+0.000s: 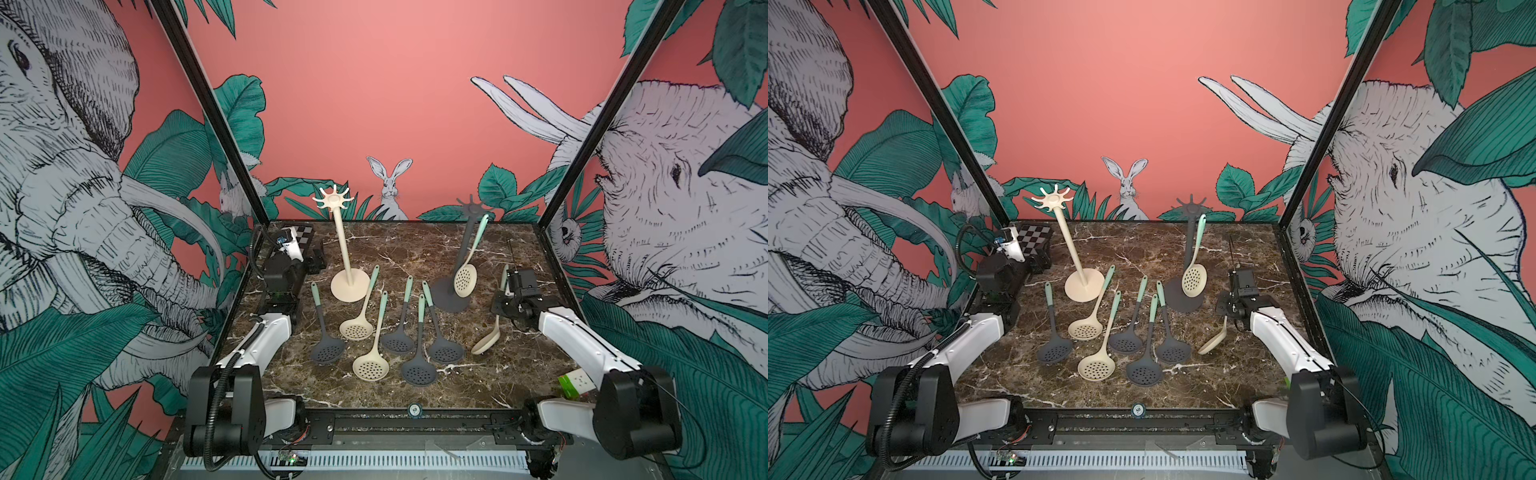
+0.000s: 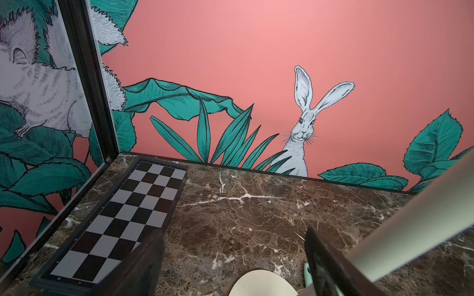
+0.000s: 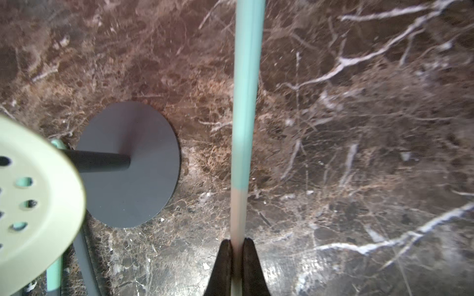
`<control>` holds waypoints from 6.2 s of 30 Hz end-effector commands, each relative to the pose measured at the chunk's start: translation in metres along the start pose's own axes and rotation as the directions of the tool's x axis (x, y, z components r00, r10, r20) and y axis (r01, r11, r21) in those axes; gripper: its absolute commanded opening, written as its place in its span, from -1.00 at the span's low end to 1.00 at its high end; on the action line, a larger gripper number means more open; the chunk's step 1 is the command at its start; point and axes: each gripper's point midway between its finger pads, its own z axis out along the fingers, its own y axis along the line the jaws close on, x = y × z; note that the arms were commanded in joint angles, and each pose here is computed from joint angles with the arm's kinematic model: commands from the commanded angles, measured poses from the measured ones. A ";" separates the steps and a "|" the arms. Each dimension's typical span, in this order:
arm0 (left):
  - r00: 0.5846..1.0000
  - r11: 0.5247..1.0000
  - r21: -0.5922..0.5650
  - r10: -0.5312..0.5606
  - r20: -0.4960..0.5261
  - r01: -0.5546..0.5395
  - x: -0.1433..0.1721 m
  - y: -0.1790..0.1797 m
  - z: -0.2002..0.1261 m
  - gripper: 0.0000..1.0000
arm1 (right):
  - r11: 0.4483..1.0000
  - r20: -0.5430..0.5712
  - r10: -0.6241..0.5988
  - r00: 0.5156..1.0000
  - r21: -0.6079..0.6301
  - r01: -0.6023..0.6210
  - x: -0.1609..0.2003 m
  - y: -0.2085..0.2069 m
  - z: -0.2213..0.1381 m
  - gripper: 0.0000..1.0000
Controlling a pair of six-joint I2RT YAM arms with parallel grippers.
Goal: Hang the skimmer on the kitchen utensil rack
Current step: Pick up the skimmer from the center of the board, then hang the skimmer on the rack, then pick up the skimmer from the center of the board.
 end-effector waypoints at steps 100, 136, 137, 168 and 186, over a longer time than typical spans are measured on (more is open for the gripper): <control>0.999 0.999 0.040 -0.012 0.045 0.010 -0.014 -0.006 -0.006 0.75 | 0.436 0.425 -0.091 0.901 -0.796 0.419 -0.022 0.176 -0.170 -1.00; 0.999 0.998 0.056 -0.039 0.038 0.037 -0.007 -0.006 0.006 0.75 | 0.523 0.094 -0.263 0.960 -0.823 0.224 0.090 0.136 -0.128 0.04; 0.998 0.998 0.058 -0.041 0.038 0.039 -0.007 -0.007 0.006 0.75 | 0.530 0.098 -0.282 0.954 -0.813 0.240 0.093 0.136 -0.126 0.05; 0.998 0.997 0.064 -0.054 0.033 0.052 -0.001 -0.007 0.002 0.75 | 0.532 0.090 -0.716 0.693 -0.572 0.624 0.172 0.147 -0.085 0.04; 0.998 0.997 0.064 -0.055 0.035 0.053 -0.001 -0.007 0.001 0.75 | 0.339 0.013 -0.911 0.412 -0.545 0.767 0.203 0.161 -0.078 -0.07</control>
